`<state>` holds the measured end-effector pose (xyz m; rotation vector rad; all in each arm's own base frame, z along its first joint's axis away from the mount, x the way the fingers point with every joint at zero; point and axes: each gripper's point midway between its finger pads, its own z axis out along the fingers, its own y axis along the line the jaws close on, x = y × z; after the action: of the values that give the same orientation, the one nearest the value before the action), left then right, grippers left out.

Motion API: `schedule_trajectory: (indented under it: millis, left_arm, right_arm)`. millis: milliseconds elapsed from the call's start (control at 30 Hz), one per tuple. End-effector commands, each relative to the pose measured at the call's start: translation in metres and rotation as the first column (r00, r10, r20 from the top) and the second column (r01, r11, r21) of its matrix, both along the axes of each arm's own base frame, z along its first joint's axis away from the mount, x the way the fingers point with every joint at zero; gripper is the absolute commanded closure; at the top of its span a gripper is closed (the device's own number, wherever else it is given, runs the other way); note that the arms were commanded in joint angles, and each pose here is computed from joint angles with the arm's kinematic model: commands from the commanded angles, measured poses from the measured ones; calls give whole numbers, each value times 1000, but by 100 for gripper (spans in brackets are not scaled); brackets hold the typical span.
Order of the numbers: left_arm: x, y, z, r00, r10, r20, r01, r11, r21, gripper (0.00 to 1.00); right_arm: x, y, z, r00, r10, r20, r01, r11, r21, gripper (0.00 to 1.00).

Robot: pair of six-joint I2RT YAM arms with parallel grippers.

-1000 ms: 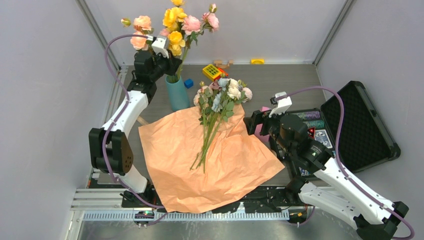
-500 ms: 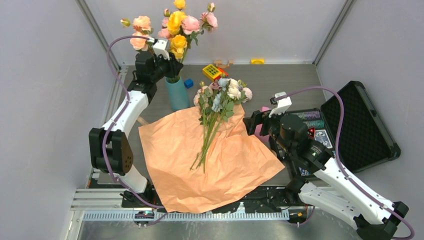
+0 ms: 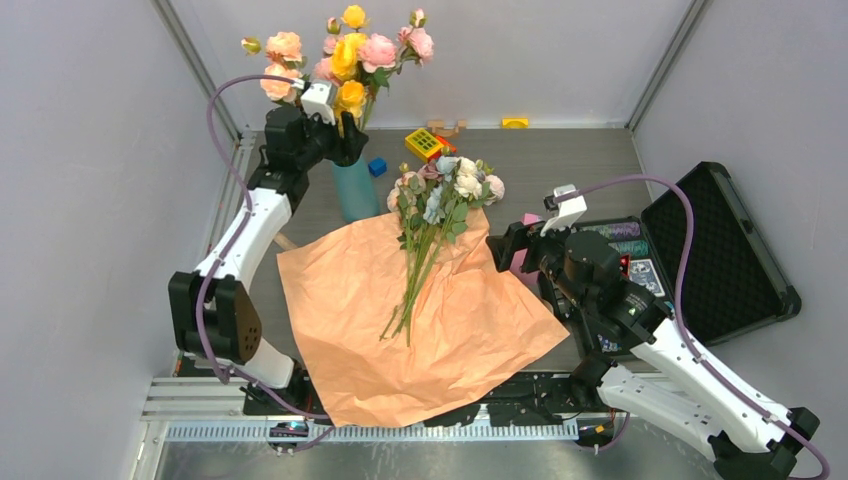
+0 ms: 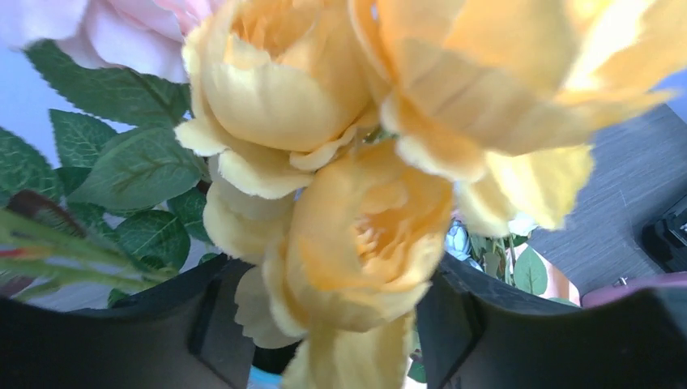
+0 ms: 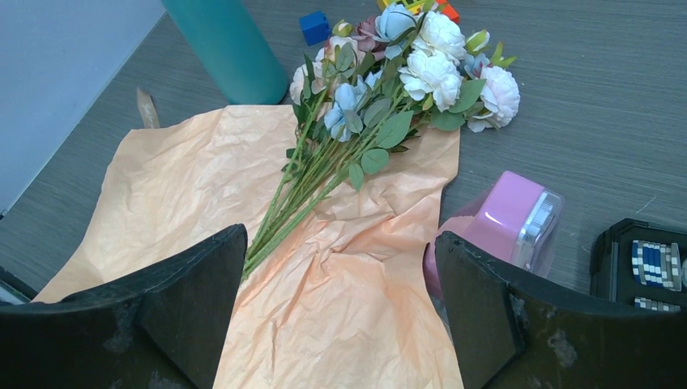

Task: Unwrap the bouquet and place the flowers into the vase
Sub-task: Insert the fake flower into the vase, then pick up the fake flower from the wrapping paper.

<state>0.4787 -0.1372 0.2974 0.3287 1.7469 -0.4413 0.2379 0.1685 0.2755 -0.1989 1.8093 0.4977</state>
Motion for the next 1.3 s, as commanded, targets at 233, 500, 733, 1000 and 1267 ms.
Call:
schedule_trajectory:
  millis: [233,500,733,1000,1267]
  left_arm:
    - [-50,16,33,999,46,1,-46,999,0,19]
    - [-91,33,34,984,126,-123,-127,992,0,11]
    - [-137,36,3,933,131,-334,-136,991,6,11]
    - [-171,35,-51,903,99,-419,-104,995,11,13]
    - [-178,43,-72,894,139,-426,-138,990,34,13]
  right_arm:
    - [-5,2,21,999,19,28,-20,998,64,9]
    - [-11,4,25,999,32,-12,-31,996,87,10]
    - [-15,9,18,990,31,-136,-18,995,97,15]
    - [-7,44,-7,948,60,-312,3,980,197,24]
    - [32,73,-65,879,-81,-471,184,967,176,36]
